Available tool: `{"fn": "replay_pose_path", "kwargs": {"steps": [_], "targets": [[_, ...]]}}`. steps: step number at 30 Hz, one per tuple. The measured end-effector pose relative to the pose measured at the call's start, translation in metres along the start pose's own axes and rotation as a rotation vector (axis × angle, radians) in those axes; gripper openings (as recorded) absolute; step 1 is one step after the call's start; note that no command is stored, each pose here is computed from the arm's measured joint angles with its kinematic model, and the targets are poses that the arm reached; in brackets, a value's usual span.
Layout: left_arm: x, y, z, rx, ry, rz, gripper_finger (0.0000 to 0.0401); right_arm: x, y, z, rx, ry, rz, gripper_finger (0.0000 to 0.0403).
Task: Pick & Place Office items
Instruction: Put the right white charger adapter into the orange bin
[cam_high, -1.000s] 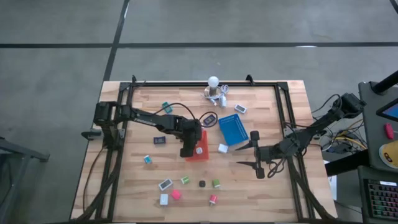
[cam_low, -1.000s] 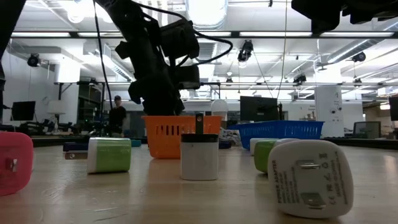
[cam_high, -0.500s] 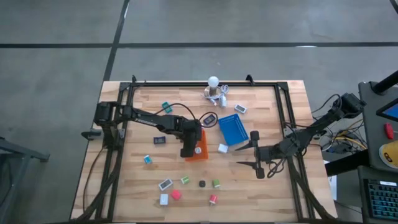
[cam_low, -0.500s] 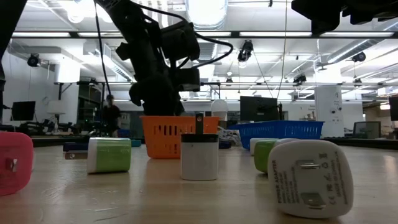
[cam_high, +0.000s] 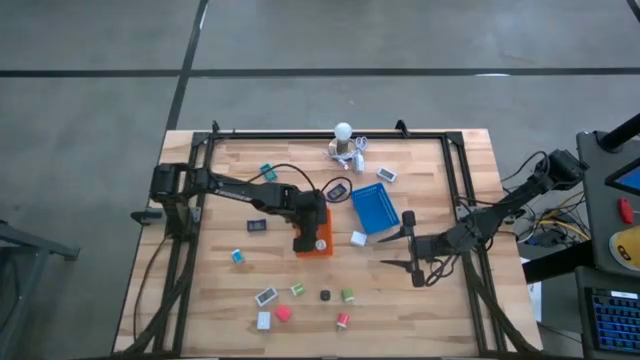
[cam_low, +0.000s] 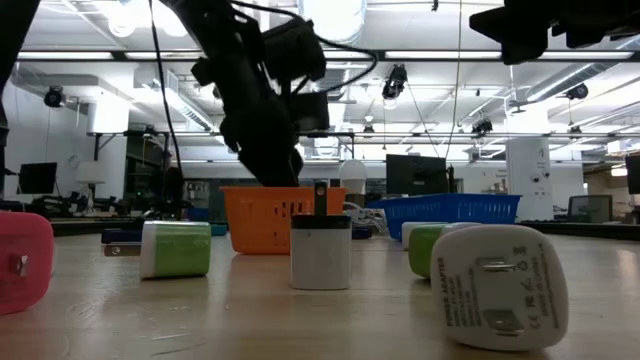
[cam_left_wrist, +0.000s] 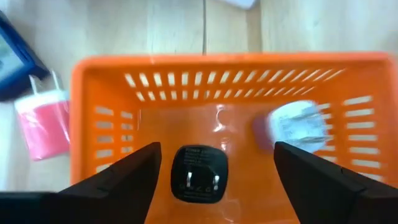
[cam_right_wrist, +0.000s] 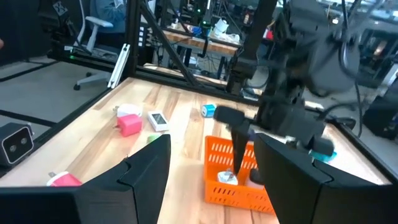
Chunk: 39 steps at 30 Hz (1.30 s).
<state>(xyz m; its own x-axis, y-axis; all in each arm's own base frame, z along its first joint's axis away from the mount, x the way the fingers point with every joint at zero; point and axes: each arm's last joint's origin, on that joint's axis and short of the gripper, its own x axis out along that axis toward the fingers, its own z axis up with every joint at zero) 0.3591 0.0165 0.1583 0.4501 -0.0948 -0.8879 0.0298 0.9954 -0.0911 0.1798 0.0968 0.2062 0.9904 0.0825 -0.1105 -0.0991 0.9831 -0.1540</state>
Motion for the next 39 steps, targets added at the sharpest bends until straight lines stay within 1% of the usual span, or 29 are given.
{"fn": "replay_pose_path", "kwargs": {"steps": [4,7,10,15,21,24,30,34,39], "targets": [[-0.016,-0.001,0.006,0.018,-0.053,0.024,0.0318,0.001,-0.001,-0.001,0.027,0.011,-0.005,0.0226],[-0.031,-0.003,0.009,0.029,-0.112,0.084,0.0317,0.003,-0.003,-0.002,0.042,0.047,-0.018,0.0226],[-0.044,-0.007,0.01,0.059,-0.194,0.127,0.0317,0.006,-0.007,-0.001,0.059,0.091,-0.039,0.0226],[-0.067,-0.011,0.002,0.082,-0.368,0.154,0.0317,0.015,-0.013,0.005,0.08,0.164,-0.057,0.0226],[-0.079,-0.013,-0.029,0.076,-0.533,0.158,0.0317,0.038,-0.021,0.004,0.115,0.376,-0.05,0.0232],[-0.08,-0.013,-0.049,0.056,-0.595,0.153,0.0317,0.054,-0.024,0.004,0.125,0.496,-0.035,0.0249],[-0.085,-0.014,-0.085,0.034,-0.698,0.147,0.0316,0.087,-0.026,0.006,0.12,0.708,0.021,0.0294],[-0.091,-0.015,-0.101,0.036,-0.776,0.148,0.0316,0.108,-0.031,0.006,0.118,0.819,0.052,0.0309],[-0.098,-0.016,-0.113,0.035,-0.83,0.16,0.0316,0.131,-0.043,-0.003,0.14,0.965,0.053,0.0306]]}}
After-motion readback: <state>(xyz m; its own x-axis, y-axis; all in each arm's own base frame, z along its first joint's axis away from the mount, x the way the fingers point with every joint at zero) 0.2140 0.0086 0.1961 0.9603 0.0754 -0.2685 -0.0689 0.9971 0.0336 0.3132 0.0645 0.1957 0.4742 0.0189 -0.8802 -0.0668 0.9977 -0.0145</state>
